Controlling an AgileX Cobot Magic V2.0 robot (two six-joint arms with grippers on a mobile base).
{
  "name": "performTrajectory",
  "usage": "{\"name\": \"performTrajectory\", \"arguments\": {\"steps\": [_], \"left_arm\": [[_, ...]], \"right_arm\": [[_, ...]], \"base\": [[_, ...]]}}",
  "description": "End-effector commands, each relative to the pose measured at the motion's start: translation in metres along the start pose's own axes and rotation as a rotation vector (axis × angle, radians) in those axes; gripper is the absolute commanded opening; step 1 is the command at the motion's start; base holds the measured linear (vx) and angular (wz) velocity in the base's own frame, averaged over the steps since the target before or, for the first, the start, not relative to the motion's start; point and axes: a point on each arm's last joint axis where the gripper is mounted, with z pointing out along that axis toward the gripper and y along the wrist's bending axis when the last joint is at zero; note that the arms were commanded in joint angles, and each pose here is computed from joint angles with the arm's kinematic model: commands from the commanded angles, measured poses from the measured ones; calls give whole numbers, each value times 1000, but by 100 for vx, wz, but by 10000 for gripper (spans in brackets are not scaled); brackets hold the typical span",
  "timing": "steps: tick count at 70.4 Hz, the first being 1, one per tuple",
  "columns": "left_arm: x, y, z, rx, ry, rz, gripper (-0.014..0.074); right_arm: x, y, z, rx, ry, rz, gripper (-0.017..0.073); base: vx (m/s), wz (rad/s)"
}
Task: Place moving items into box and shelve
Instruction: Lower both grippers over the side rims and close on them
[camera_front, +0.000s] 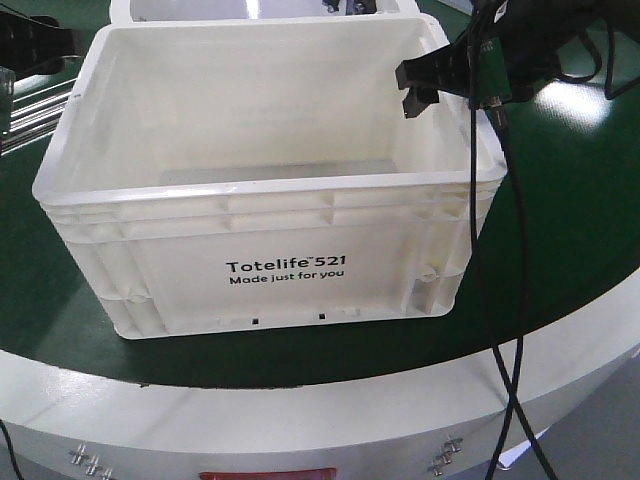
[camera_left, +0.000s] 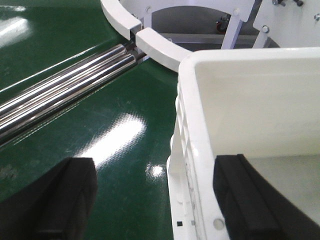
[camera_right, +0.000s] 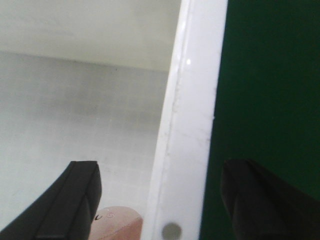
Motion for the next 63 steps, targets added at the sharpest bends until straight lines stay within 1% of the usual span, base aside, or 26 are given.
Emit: {"name": "performTrajectory", "arguments": {"steps": [1,24,63], "left_arm": [[-19,-1,-20,29,-121,-7,587],[-18,-1,-20,26,-114,-7,587],[-18,-1,-20,26,-114,-7,587]], "right_arm": [[-12,3,-31,-6,-128,-1,529],[-12,3,-32,-9,-125,6,491],[-12,4,-42,-13,-149,5,480]], "base": [[0,0],[0,0],[0,0]]}}
